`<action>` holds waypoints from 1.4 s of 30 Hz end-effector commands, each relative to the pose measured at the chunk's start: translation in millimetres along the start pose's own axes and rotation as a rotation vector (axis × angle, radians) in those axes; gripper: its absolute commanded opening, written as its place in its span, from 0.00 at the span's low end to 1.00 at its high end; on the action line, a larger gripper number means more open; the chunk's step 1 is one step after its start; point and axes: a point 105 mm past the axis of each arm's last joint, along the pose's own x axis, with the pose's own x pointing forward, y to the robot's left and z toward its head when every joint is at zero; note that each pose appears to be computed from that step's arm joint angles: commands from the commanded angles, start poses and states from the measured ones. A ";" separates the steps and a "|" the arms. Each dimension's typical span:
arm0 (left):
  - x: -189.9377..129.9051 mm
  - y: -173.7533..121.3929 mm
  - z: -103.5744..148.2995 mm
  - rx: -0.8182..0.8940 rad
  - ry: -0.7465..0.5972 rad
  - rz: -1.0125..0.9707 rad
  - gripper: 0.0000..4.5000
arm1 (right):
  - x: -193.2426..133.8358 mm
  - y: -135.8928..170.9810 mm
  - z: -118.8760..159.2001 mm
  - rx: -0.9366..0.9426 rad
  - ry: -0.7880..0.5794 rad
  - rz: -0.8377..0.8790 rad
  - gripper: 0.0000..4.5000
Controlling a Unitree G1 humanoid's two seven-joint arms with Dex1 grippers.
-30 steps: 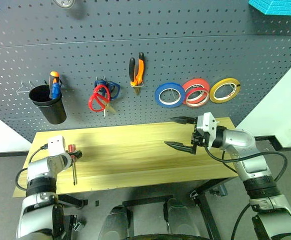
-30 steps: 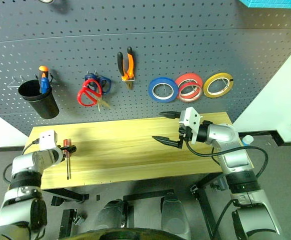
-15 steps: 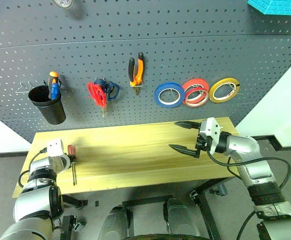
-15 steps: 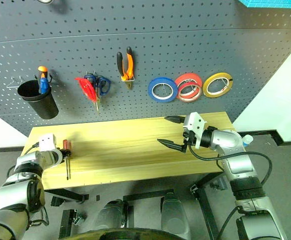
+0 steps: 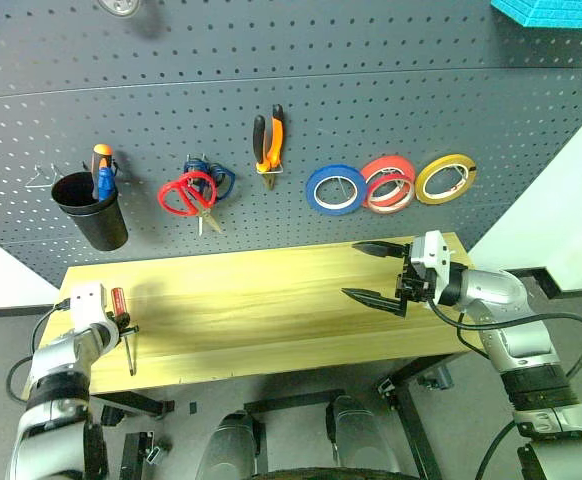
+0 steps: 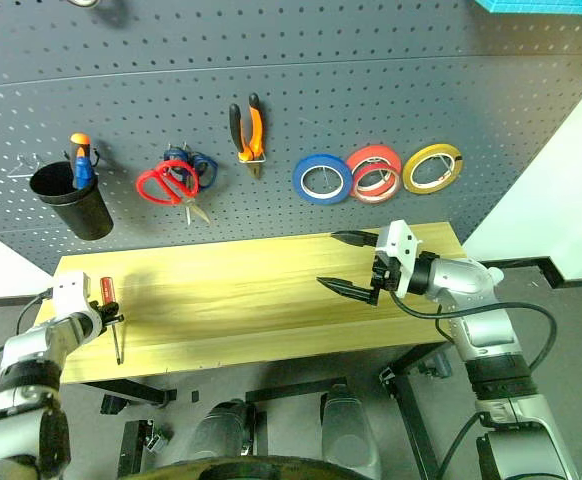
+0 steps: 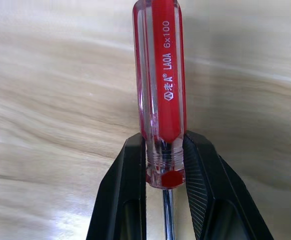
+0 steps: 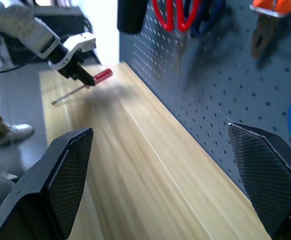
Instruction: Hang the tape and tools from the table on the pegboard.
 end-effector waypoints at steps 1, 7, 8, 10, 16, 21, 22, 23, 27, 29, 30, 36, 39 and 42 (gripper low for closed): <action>-51.9 -35.8 58.3 0.108 -0.385 -0.265 0.15 | 3.3 2.3 30.8 -0.020 -0.091 0.053 1.00; -130.3 -81.8 89.8 0.194 -0.649 -0.585 0.15 | 9.6 -2.4 55.3 0.010 -0.175 0.082 1.00; -138.0 -85.1 98.8 0.198 -0.690 -0.607 0.15 | 10.7 -3.3 58.3 0.009 -0.184 0.085 1.00; -156.2 -87.9 130.7 0.189 -0.834 -0.617 0.15 | 13.1 -4.2 63.2 0.001 -0.198 0.095 1.00; -203.8 -66.3 236.7 0.192 -1.273 -0.382 0.15 | 26.3 -5.3 95.7 -0.042 -0.318 0.102 1.00; -213.6 -67.2 268.1 0.298 -1.372 -0.264 0.15 | 29.9 -1.7 96.0 -0.041 -0.324 0.109 1.00; -210.7 -64.0 271.8 0.329 -1.372 -0.218 0.15 | 30.0 -1.6 95.1 -0.040 -0.322 0.107 1.00; -208.1 -61.5 273.2 0.350 -1.370 -0.189 0.15 | 30.0 -1.5 94.6 -0.040 -0.321 0.105 1.00; -181.0 -41.3 271.9 0.377 -1.304 -0.098 0.15 | 28.0 -2.8 94.1 -0.038 -0.320 0.091 1.00; -168.1 -37.4 268.3 0.370 -1.285 -0.093 0.15 | 26.8 -3.8 93.5 -0.037 -0.318 0.083 1.00; -163.7 -37.3 267.0 0.374 -1.279 -0.096 0.15 | 26.6 -4.0 93.3 -0.037 -0.317 0.081 1.00; -140.2 -33.2 255.9 0.323 -1.237 -0.153 0.31 | 23.6 -4.5 92.3 -0.041 -0.308 0.065 1.00; -135.8 -32.7 253.0 0.296 -1.227 -0.183 0.51 | 21.9 -4.8 91.2 -0.040 -0.302 0.058 1.00; -135.6 -30.1 252.0 0.302 -1.236 -0.154 0.74 | 20.5 -5.2 88.9 -0.038 -0.294 0.051 1.00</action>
